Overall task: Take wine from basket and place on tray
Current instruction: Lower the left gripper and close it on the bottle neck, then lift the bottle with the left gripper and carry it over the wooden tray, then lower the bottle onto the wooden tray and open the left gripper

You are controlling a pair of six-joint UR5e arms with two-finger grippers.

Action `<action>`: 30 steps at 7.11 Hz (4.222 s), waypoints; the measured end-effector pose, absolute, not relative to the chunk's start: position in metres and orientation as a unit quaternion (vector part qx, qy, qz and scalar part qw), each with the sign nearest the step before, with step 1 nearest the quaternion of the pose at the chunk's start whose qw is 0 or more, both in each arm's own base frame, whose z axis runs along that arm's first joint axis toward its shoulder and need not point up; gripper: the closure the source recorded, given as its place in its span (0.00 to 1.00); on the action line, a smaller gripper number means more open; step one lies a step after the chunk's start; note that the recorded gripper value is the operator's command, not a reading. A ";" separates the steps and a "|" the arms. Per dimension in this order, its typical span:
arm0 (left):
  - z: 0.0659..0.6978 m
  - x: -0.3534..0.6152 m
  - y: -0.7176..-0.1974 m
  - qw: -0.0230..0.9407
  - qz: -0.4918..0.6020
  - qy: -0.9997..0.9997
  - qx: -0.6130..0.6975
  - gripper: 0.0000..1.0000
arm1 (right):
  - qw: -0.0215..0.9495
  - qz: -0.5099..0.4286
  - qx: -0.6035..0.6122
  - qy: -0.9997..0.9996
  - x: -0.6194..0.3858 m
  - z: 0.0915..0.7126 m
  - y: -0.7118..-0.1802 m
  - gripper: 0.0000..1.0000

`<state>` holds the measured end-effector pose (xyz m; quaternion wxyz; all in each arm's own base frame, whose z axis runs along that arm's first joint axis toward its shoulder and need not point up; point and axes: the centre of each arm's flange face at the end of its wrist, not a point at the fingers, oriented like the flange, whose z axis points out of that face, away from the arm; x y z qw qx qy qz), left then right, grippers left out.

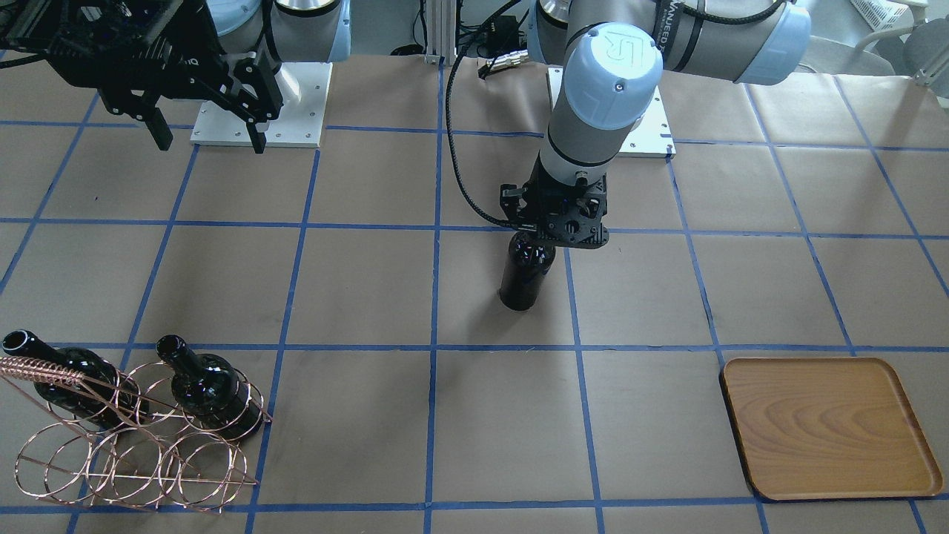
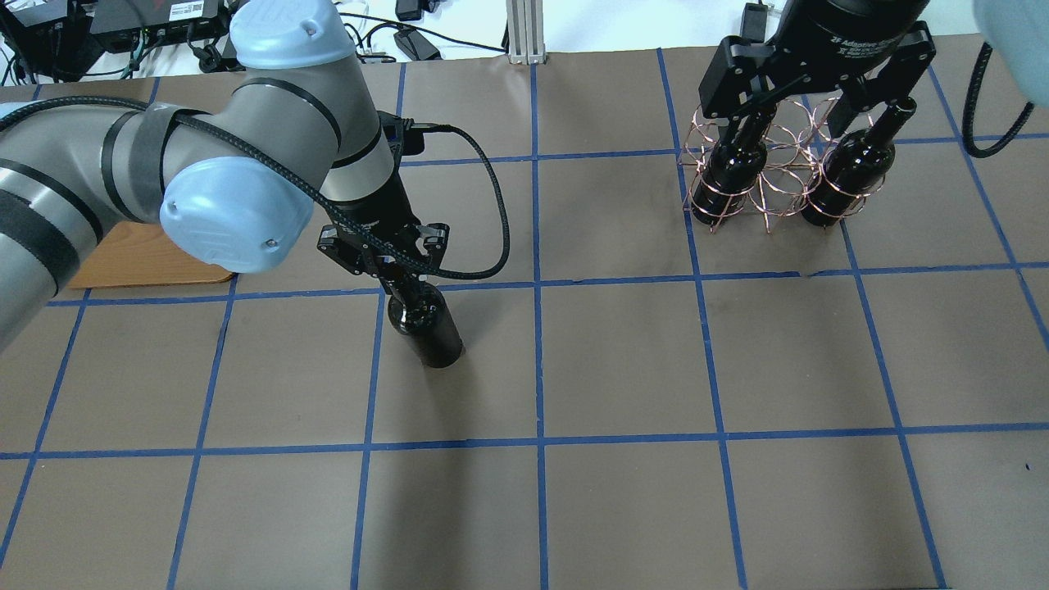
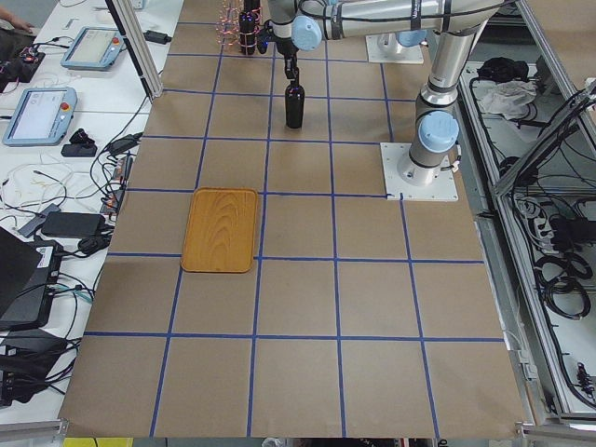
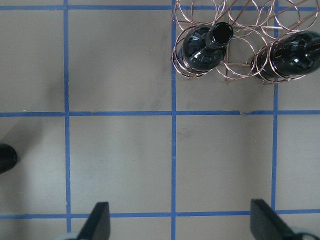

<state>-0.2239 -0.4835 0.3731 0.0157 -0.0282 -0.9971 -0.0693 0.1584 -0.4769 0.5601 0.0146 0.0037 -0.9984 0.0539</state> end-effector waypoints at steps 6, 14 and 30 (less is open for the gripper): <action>0.462 -0.118 -0.562 -0.010 -0.013 -0.998 -0.054 1.00 | 0.015 0.054 0.004 -0.998 0.159 0.561 -0.476 0.00; 0.453 0.188 -0.635 -0.021 -0.012 -0.996 -0.086 1.00 | 0.012 0.053 0.001 -0.999 0.160 0.560 -0.475 0.00; 0.491 0.116 -0.582 -0.011 0.000 -0.999 -0.053 0.00 | 0.012 0.053 0.000 -0.999 0.160 0.560 -0.475 0.00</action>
